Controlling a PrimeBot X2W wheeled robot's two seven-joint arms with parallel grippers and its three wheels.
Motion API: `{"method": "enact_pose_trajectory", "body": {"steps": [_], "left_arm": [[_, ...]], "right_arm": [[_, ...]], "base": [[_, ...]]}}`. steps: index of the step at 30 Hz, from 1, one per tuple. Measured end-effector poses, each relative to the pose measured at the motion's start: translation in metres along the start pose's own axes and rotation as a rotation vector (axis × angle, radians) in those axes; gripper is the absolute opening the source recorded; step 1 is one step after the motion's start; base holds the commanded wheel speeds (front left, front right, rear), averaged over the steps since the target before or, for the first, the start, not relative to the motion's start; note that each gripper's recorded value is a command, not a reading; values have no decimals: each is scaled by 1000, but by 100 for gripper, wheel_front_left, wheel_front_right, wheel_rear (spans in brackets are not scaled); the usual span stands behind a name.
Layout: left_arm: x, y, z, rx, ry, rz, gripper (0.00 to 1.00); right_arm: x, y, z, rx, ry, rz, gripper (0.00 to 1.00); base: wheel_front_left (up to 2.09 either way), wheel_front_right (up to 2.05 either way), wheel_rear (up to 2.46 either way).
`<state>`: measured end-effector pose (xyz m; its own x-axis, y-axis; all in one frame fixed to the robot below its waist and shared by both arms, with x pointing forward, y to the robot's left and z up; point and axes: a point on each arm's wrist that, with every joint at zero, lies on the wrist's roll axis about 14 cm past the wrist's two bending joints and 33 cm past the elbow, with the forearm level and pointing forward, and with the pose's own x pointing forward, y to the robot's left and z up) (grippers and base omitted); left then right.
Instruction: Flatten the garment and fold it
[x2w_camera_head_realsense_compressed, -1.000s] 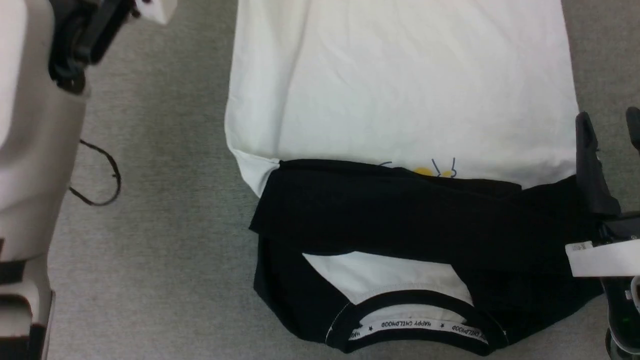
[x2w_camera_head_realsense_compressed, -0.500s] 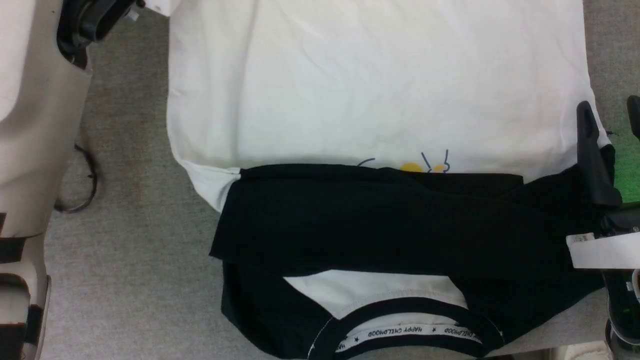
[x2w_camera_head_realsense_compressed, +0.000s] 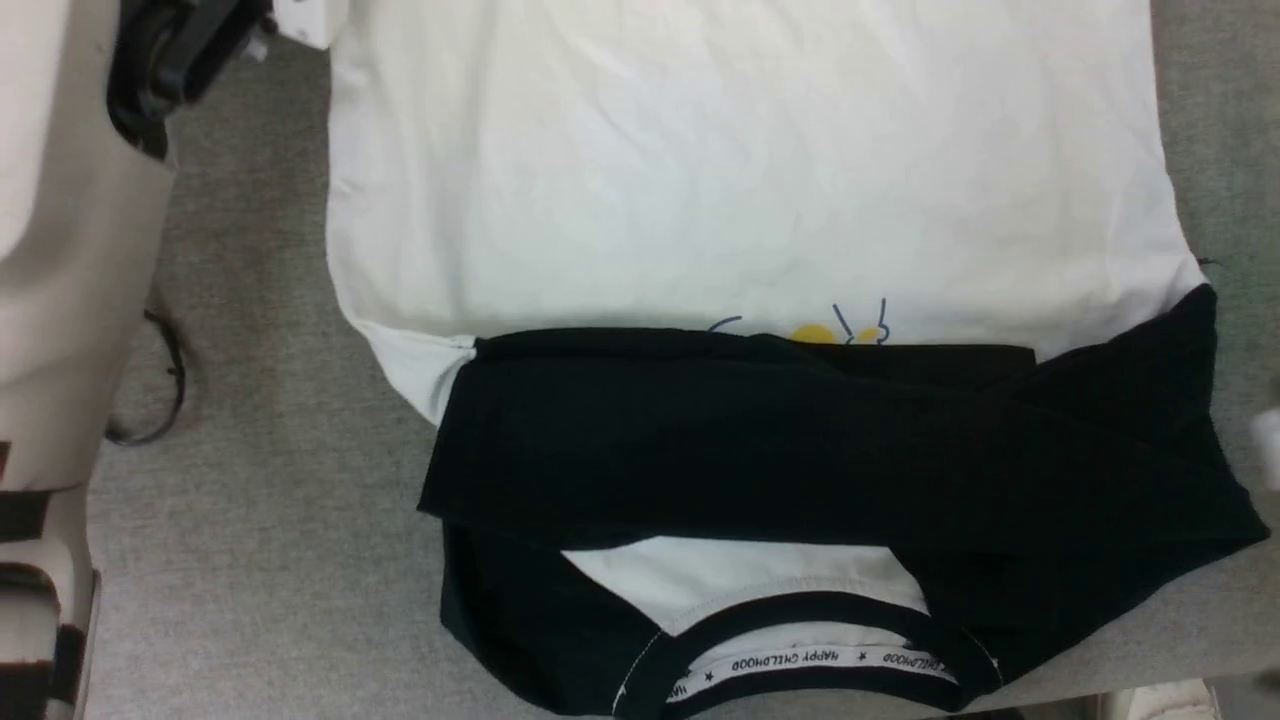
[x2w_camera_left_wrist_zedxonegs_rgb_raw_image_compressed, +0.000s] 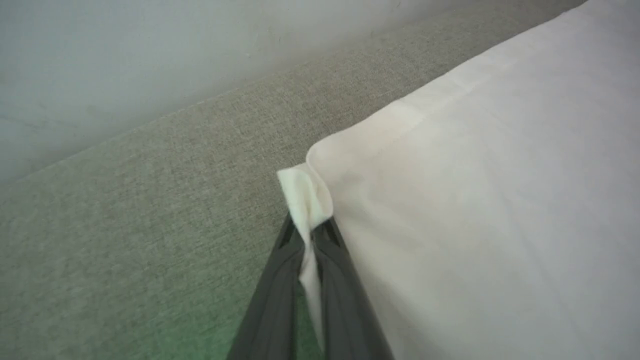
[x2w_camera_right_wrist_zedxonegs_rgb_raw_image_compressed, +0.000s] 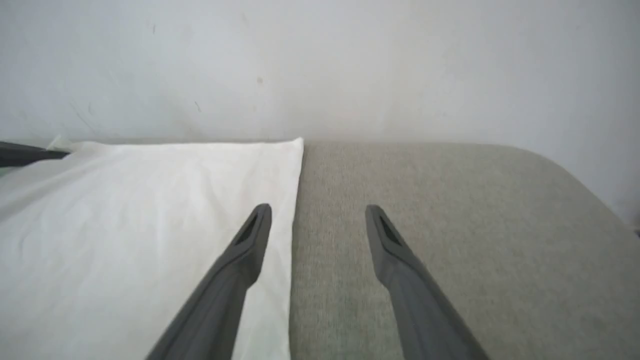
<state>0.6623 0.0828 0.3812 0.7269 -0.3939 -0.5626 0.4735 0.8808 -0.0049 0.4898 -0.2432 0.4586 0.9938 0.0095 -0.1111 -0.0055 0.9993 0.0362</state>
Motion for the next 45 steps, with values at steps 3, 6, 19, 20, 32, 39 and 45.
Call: {"method": "enact_pose_trajectory", "body": {"steps": [3,6,19,20,32,39,45], "left_arm": [[-7,-1,0,-12,-4,3,0],[-12,-3,0,-18,-8,2,0],[-11,-14,0,-35,-28,-23,0],[-10,-16,0,-35,-28,-28,0],[3,-16,-2,-25,-39,-37,0],[7,-12,-6,-21,-48,-35,0],[8,-9,-3,-29,-77,-29,0]], "right_arm": [[17,1,59,-63,-117,61,100],[38,4,111,-115,-201,118,100],[162,13,71,-56,251,118,100],[169,14,59,-55,288,107,100],[205,36,-50,-73,569,65,100],[215,44,-79,-52,605,60,50],[222,48,-75,-46,561,59,0]], "base": [[0,0,0],[0,0,0],[0,0,0],[0,0,0],[0,0,0],[0,0,0],[0,0,0]]}}
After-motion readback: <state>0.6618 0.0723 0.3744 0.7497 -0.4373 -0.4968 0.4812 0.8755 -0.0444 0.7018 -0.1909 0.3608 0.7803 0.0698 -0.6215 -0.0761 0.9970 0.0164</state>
